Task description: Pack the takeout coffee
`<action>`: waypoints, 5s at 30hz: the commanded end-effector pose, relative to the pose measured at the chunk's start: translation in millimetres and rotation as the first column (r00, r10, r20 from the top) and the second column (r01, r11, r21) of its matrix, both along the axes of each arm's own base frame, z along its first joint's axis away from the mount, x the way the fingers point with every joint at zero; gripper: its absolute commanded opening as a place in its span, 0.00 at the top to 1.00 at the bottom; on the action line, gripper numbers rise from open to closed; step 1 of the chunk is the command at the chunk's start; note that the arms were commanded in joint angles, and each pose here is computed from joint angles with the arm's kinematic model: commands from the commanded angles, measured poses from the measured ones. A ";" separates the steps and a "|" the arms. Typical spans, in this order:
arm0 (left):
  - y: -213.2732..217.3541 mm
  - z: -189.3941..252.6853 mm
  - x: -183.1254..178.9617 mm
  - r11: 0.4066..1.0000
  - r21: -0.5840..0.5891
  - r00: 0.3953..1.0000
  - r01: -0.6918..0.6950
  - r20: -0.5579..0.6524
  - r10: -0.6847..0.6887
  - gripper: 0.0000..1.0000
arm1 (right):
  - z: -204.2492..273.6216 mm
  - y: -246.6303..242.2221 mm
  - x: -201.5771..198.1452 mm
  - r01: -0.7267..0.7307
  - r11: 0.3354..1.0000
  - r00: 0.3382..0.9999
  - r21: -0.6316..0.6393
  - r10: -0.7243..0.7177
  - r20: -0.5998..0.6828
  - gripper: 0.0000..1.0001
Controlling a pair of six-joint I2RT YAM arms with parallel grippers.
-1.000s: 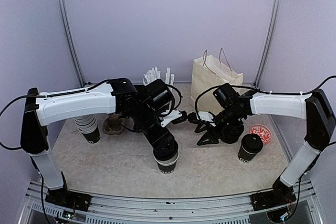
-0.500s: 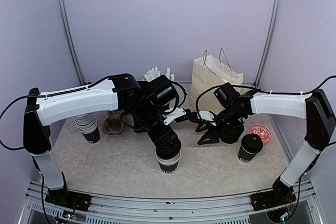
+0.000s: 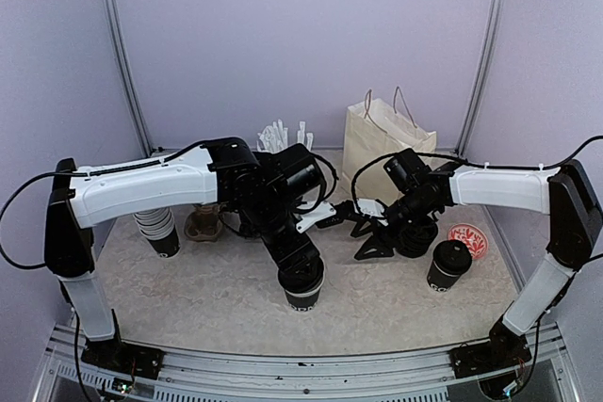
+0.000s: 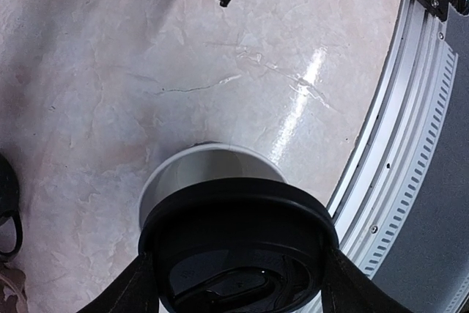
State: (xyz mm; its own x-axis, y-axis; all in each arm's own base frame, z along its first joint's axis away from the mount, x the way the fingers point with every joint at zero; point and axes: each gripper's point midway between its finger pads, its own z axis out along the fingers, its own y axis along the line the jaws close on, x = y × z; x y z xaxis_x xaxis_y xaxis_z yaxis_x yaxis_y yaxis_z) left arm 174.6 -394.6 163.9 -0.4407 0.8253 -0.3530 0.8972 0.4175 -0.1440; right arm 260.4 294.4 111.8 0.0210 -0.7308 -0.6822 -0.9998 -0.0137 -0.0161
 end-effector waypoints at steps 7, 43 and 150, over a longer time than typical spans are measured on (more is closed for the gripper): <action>-10.9 -16.7 4.1 1.000 0.020 1.000 0.009 -0.003 -0.009 0.40 | 4.7 -2.8 2.4 0.009 1.000 1.000 0.016 -0.009 0.001 0.37; -3.5 -3.2 2.3 0.997 0.067 0.998 -0.043 0.052 0.040 0.40 | 1.6 -2.0 0.8 0.004 1.000 1.000 0.015 -0.004 -0.026 0.36; 74.6 16.4 57.6 0.596 -0.442 0.724 -0.670 -0.212 0.657 0.45 | 39.8 63.4 -43.9 0.106 0.988 0.776 0.113 -0.011 -0.630 0.54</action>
State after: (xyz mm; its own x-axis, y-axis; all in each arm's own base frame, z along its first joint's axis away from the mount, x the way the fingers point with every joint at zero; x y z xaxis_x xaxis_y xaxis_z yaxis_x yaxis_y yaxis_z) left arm 233.7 -311.0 164.8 -0.7779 0.2029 -0.5948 0.4580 0.8310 -0.3156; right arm 221.7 348.7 146.8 -0.3838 -0.6249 -0.6799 -0.8705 -0.0009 0.4921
